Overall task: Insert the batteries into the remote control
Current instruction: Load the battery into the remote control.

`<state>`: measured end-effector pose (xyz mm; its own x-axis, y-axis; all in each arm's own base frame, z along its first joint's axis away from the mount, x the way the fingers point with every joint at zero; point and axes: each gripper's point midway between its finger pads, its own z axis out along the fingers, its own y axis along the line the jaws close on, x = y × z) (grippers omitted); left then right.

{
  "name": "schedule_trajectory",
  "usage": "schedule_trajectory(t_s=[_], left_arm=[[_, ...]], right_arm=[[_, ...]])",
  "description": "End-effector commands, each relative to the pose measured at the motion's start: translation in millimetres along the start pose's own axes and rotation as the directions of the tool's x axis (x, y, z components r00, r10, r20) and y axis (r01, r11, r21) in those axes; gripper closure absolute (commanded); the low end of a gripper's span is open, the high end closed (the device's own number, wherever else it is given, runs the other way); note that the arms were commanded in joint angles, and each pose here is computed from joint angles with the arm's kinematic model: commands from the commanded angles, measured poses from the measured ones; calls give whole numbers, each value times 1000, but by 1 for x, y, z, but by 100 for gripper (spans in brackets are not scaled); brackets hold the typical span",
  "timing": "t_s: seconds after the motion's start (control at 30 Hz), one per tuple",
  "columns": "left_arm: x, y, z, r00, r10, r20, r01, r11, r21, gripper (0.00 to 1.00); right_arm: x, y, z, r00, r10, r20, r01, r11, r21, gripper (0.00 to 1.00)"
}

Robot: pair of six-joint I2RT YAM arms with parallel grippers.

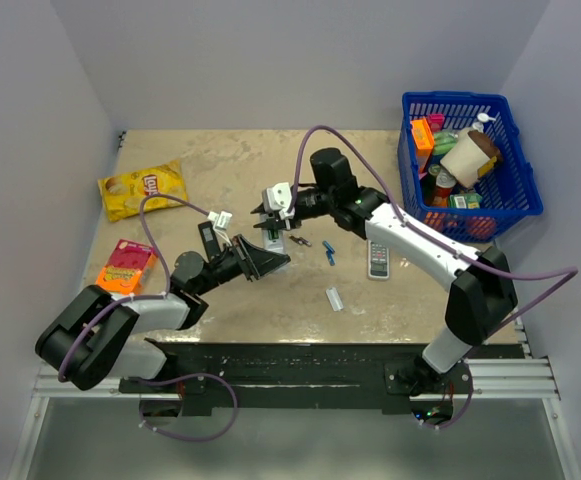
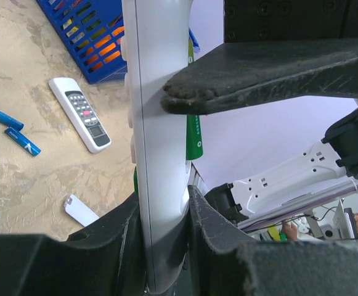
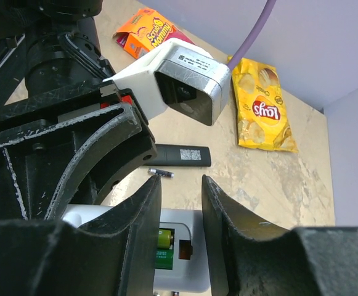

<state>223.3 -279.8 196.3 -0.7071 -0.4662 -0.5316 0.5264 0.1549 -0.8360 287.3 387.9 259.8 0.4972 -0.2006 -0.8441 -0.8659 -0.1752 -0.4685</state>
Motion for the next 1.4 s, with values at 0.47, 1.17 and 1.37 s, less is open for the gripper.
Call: schedule_trajectory(t_s=[0.47, 1.17, 1.37], left_arm=[[-53, -59, 3, 966, 135, 221, -180, 963, 198, 100], [-51, -59, 0, 968, 123, 218, -168, 965, 203, 100], [-51, -61, -1, 968, 125, 216, -171, 963, 208, 100]], right_arm=[[-95, -32, -51, 992, -94, 84, 80, 984, 160, 50], [-19, 20, -34, 990, -35, -138, 53, 990, 129, 72], [-19, 22, -26, 991, -42, -129, 57, 992, 116, 74]])
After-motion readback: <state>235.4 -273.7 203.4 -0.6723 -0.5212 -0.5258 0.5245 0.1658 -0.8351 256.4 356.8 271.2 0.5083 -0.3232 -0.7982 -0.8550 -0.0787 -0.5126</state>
